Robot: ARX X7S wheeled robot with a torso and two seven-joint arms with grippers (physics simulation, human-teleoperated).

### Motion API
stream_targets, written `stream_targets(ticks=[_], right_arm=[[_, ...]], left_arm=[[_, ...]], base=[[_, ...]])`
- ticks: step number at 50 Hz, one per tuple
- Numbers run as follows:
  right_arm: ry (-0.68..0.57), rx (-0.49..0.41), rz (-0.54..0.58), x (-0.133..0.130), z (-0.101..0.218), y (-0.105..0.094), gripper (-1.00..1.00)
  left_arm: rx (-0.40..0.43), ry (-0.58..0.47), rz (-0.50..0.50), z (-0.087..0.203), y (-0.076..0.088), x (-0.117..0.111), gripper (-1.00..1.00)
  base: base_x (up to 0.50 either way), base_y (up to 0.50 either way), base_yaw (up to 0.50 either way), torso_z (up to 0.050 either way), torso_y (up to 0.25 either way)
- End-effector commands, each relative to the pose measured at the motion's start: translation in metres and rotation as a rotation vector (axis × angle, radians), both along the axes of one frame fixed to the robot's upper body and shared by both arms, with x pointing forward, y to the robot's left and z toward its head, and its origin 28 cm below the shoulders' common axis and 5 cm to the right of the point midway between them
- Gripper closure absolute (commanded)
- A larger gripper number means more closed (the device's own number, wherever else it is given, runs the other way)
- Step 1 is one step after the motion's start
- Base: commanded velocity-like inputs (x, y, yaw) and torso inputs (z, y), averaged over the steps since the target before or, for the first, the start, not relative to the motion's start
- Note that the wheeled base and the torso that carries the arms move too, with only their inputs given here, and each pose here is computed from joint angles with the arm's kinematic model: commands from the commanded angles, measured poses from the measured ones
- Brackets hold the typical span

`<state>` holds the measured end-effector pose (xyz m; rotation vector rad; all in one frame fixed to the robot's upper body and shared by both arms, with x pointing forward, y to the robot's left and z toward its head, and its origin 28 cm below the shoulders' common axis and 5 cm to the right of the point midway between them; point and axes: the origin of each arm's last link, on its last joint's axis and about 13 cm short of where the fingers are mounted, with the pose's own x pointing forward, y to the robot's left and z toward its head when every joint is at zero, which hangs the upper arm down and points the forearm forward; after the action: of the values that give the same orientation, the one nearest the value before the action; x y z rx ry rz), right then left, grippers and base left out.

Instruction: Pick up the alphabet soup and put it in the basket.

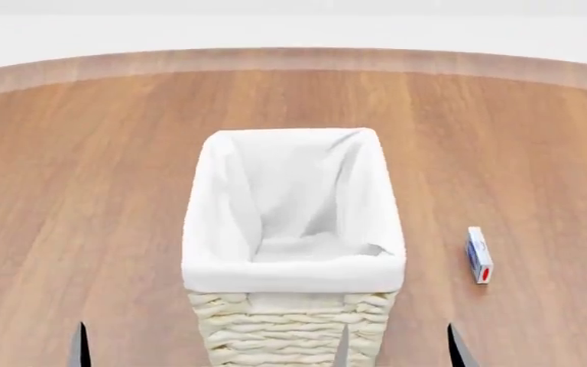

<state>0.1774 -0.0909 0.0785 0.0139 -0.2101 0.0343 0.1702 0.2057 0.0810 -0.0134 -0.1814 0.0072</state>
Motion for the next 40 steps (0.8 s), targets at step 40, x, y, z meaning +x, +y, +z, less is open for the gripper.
stream_targets(ticks=[40], right_arm=[[-0.003,0.009,-0.002,-0.0015,-0.0007,-0.0021,-1.00]], left_arm=[[0.002,0.011,-0.002,-0.0030,-0.0005,0.0009,-1.00]], base=[[0.00,0.13,0.00,0.000,0.000]])
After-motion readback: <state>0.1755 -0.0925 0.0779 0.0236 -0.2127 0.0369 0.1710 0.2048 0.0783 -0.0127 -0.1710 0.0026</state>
